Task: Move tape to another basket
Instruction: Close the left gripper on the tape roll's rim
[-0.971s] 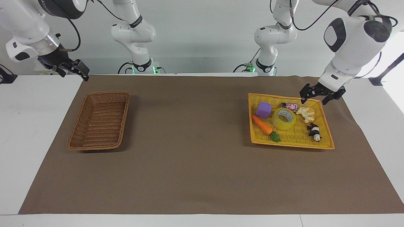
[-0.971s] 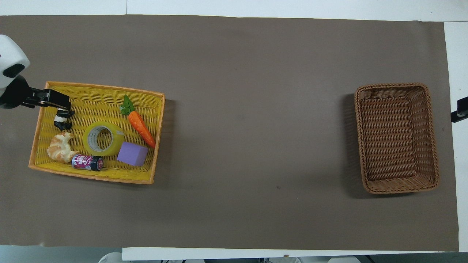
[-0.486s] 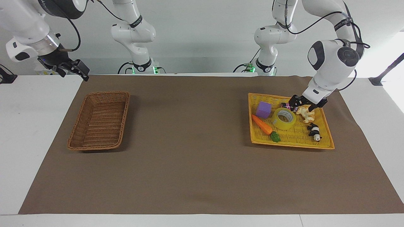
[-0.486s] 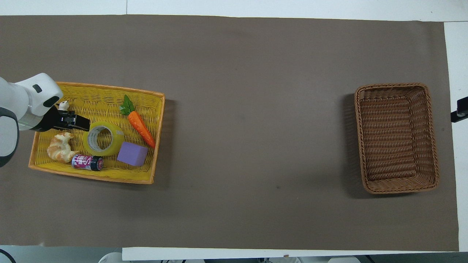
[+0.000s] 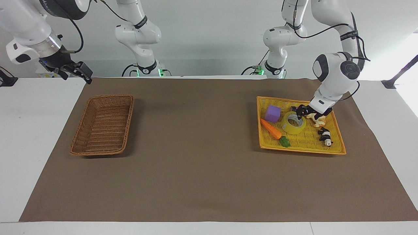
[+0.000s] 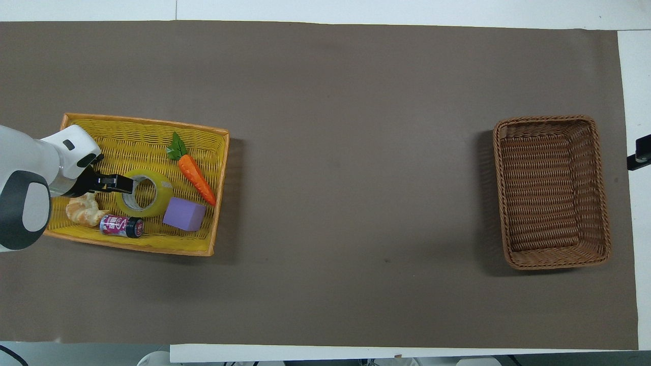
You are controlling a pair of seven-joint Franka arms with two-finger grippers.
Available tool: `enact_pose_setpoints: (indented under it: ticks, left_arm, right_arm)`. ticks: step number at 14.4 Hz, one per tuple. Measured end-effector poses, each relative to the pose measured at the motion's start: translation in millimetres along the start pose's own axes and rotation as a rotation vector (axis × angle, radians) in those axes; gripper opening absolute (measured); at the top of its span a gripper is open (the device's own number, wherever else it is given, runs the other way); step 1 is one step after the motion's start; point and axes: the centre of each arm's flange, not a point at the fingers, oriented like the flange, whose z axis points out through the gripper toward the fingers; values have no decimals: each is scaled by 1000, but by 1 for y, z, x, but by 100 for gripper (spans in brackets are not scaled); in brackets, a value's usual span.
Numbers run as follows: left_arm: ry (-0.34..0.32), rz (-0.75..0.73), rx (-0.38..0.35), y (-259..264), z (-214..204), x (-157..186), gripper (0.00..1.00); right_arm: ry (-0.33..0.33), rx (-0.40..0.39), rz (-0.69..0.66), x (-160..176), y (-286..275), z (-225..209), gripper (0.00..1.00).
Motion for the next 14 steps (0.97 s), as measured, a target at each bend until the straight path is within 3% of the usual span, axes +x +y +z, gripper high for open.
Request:
enact_pose_setpoints:
  ticks: [8, 9, 12, 14]
  left_arm:
    - [-7, 0, -7, 0, 40, 0, 87]
    - [-13, 1, -9, 0, 43, 0, 81]
    - [-25, 1, -12, 0, 55, -1, 77]
    - [-24, 2, -12, 1, 60, -3, 54]
  right_arm:
    - [0, 0, 0, 0, 0, 0, 100]
    - [0, 0, 0, 0, 0, 0, 100]
    - [0, 0, 0, 0, 0, 0, 100]
    - [0, 0, 0, 0, 0, 0, 100]
